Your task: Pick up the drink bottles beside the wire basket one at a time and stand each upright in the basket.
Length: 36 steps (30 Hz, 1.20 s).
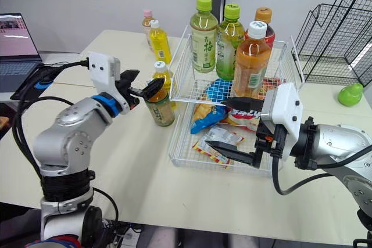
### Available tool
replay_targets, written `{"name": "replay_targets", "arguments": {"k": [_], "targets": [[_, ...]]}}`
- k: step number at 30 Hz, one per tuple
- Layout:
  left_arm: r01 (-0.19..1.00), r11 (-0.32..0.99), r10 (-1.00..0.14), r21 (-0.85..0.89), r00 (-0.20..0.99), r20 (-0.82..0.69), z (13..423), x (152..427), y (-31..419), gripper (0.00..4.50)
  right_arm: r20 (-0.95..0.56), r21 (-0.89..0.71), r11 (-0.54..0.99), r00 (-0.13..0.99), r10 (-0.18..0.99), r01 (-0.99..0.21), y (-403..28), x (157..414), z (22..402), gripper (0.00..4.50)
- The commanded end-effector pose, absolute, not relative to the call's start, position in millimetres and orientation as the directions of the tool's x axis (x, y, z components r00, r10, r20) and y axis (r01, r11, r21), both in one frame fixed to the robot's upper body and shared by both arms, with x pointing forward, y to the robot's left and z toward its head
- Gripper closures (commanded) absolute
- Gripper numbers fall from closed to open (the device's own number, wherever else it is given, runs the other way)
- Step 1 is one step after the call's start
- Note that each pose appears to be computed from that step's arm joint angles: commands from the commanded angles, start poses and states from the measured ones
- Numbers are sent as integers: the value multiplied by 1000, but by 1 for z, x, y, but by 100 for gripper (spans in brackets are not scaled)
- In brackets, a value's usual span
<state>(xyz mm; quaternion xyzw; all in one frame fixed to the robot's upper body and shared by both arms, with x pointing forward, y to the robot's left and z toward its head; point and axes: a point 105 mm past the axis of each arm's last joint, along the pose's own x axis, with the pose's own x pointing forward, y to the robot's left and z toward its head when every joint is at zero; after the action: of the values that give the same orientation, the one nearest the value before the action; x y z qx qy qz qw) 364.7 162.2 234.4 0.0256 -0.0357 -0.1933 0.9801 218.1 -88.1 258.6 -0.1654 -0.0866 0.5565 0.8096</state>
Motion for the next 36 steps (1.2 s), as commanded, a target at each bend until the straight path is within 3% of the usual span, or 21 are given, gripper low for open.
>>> {"name": "replay_targets", "arguments": {"k": [1, 3, 6, 13, 15, 19, 25, 30, 36], "targets": [[345, 933, -355, 102, 930, 96, 240, 362, 153, 1, -24, -391, 325, 363, 931, -861, -87, 216, 265, 0], [349, 931, -358, 109, 930, 79, 236, 363, 152, 1, -23, -391, 325, 362, 932, -861, -87, 216, 265, 0], [347, 932, -355, 103, 932, 72, 235, 364, 150, 58, -23, -391, 325, 362, 932, -861, -86, 216, 265, 0], [359, 930, -365, 82, 929, 61, 232, 364, 147, 283, -20, -394, 332, 369, 929, -857, -87, 216, 266, 0], [360, 929, -365, 82, 929, 61, 232, 364, 148, 314, -19, -395, 334, 371, 928, -856, -87, 216, 266, 0], [377, 919, -386, 113, 919, 76, 239, 359, 156, 314, -15, -408, 345, 384, 923, -845, -89, 218, 268, 0], [525, 834, -546, 171, 831, 111, 286, 343, 174, 314, -5, -428, 385, 429, 903, -817, -104, 218, 275, 0], [605, 780, -625, 160, 766, 149, 363, 333, 200, 314, -13, -407, 430, 476, 879, -806, -123, 213, 284, 0], [746, 645, -764, 164, 625, 160, 434, 309, 191, 314, -55, -406, 455, 518, 854, -793, -137, 208, 286, 0]]}}
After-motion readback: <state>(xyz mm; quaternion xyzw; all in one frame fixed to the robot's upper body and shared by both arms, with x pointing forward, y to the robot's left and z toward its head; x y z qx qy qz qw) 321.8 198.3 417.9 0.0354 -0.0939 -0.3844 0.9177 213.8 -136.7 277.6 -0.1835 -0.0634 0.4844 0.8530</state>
